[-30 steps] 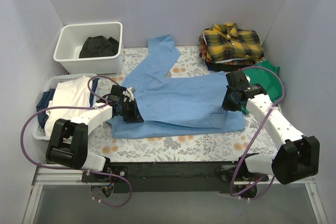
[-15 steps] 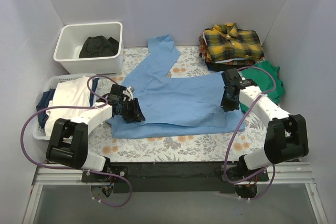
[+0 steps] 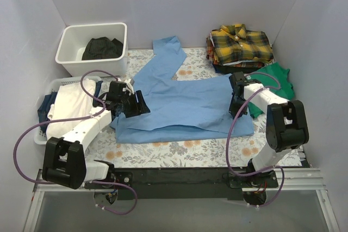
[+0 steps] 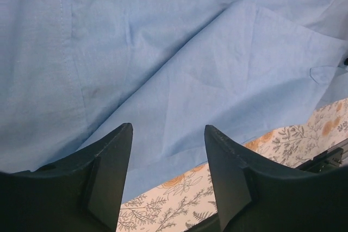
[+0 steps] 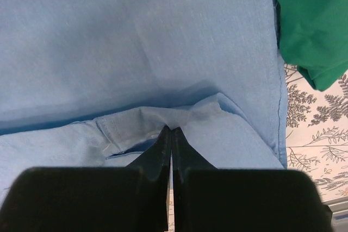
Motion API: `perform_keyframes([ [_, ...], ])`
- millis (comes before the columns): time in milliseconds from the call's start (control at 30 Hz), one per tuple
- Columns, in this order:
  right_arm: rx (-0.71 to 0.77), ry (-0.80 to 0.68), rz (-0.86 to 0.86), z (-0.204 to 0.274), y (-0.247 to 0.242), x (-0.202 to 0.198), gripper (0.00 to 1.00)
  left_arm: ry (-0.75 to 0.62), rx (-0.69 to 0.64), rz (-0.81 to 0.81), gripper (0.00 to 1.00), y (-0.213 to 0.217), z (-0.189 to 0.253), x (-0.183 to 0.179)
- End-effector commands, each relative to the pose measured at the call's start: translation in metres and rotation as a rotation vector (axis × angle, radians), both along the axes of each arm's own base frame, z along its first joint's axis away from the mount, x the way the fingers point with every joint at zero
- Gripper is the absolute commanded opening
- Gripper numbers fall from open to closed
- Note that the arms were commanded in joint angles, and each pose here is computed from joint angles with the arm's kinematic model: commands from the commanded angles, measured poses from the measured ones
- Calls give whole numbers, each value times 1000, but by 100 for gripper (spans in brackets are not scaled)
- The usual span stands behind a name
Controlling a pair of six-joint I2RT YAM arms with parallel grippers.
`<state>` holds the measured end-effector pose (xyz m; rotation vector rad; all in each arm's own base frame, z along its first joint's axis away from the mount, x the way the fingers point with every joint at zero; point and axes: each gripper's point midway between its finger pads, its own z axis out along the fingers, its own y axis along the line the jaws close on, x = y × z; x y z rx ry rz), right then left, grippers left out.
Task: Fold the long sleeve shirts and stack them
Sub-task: Fold the shirt
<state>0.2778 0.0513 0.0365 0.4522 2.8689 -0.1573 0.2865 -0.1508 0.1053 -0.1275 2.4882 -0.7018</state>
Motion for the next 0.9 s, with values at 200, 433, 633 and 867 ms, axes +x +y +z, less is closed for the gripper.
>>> perform_keyframes([
  [200, 23, -124, 71, 37, 3, 34, 46, 114, 5, 9, 53, 2, -34, -18],
  [433, 64, -109, 88, 39, 4, -1, 53, 209, 43, 22, 52, 8, -62, -27],
  [633, 133, -13, 103, 4, 12, -34, 50, 254, 76, 39, 51, 13, -77, -30],
  [867, 193, 50, 122, -16, 24, -39, 43, 296, 114, 55, 50, 19, -89, -34],
])
